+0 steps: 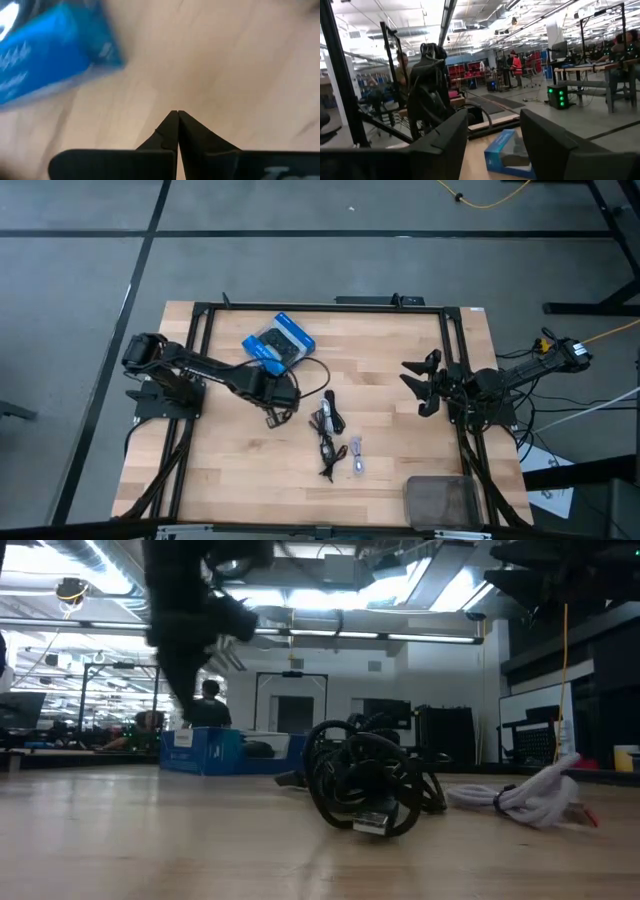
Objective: Pick and place USB-C Cables
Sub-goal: Put the top black charger cable into the black bin
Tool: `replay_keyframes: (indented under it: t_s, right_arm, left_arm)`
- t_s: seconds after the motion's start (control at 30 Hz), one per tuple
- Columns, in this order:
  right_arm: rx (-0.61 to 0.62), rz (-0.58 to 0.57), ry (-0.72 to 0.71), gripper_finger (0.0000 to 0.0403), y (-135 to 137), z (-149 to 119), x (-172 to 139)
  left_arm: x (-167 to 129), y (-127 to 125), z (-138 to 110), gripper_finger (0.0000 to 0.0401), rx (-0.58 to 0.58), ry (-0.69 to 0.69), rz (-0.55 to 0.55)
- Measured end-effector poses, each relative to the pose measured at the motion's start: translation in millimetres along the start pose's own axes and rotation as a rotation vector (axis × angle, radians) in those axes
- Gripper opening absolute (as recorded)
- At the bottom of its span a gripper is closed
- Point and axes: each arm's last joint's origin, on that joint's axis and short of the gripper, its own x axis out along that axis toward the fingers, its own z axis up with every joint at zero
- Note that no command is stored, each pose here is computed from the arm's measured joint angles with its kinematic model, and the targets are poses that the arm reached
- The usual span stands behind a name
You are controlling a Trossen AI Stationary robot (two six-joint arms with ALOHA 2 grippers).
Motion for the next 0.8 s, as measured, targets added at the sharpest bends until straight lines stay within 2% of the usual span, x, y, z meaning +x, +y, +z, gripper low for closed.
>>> replay_keyframes:
  t_s: [0.1, 0.27, 0.4, 0.5, 0.57, 0.67, 0.8]
  right_arm:
    - [0.001, -0.001, -0.002, 0.0184, 0, 0, 0]
    - [0.000, -0.008, -0.001, 0.0184, 0, 0, 0]
    - [0.001, -0.008, -0.004, 0.0184, 0, 0, 0]
    - [-0.001, -0.009, -0.008, 0.0184, -1, 1, 0]
    - [0.001, -0.009, -0.013, 0.0184, -1, 2, -1]
    - [0.012, -0.008, -0.022, 0.0184, -1, 4, -2]
    - [0.014, -0.003, -0.018, 0.0184, -1, 4, -3]
  left_arm:
    - [1, -10, 16, 0.0000, -0.002, -0.149, -0.104]
    - [11, -37, 60, 0.0000, 0.115, -0.499, -0.397]
    - [42, -43, 92, 0.0000, 0.095, -0.580, -0.468]
    - [58, -59, 113, 0.0000, 0.137, -0.542, -0.472]
    - [66, -72, 115, 0.0000, 0.189, -0.428, -0.446]
    - [68, -86, 109, 0.0000, 0.246, -0.259, -0.376]
    - [59, -93, 87, 0.0000, 0.288, -0.077, -0.258]
